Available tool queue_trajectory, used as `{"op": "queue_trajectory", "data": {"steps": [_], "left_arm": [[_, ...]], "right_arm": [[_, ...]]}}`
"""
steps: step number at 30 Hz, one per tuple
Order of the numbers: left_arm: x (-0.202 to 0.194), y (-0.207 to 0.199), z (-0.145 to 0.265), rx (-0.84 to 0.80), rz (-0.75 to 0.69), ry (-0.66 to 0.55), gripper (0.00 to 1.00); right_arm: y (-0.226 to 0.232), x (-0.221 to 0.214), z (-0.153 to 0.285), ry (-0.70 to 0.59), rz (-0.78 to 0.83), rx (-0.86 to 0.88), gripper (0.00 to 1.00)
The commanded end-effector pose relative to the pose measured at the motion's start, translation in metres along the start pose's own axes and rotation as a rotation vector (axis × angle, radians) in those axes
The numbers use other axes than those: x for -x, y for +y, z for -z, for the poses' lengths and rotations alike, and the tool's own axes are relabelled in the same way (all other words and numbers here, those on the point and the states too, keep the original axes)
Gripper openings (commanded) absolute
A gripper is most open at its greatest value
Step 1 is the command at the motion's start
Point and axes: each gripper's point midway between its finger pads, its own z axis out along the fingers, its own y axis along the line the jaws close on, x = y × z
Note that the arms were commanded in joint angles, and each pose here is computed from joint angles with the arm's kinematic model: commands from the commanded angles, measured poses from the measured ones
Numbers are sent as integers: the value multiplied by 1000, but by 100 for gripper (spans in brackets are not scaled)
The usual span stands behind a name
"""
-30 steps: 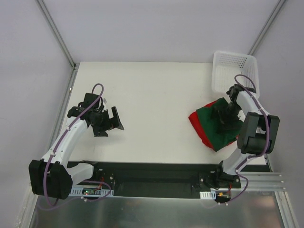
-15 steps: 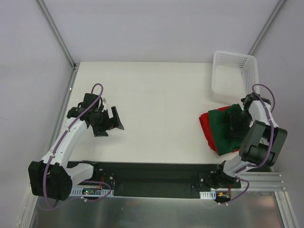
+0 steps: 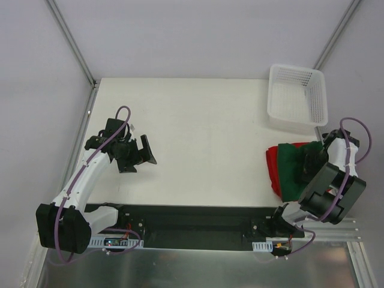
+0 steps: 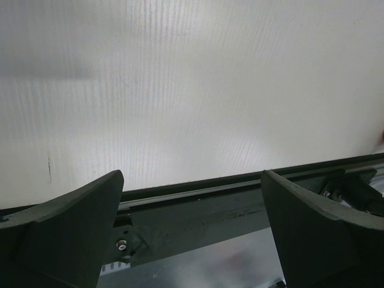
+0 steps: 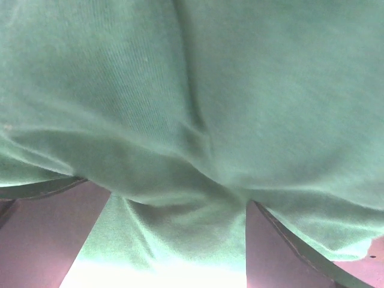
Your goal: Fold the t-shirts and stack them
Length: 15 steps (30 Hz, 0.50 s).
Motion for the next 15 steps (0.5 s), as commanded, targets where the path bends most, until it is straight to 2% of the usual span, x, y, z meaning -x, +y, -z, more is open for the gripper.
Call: {"op": "queue_trajectory", "data": {"steps": [1,6,15], "left_arm": [[0,2,0,5,4,-17,99],[-1,2,-2,4,5,-10,99],[-2,0,-1,-8,-1,-7,99]], "right_arm": [[-21,21,8,-74,-86,-13,96],[-23,26,12,-81,-129,6,96],[-40,9,-5,-8,-251,-1,96]]}}
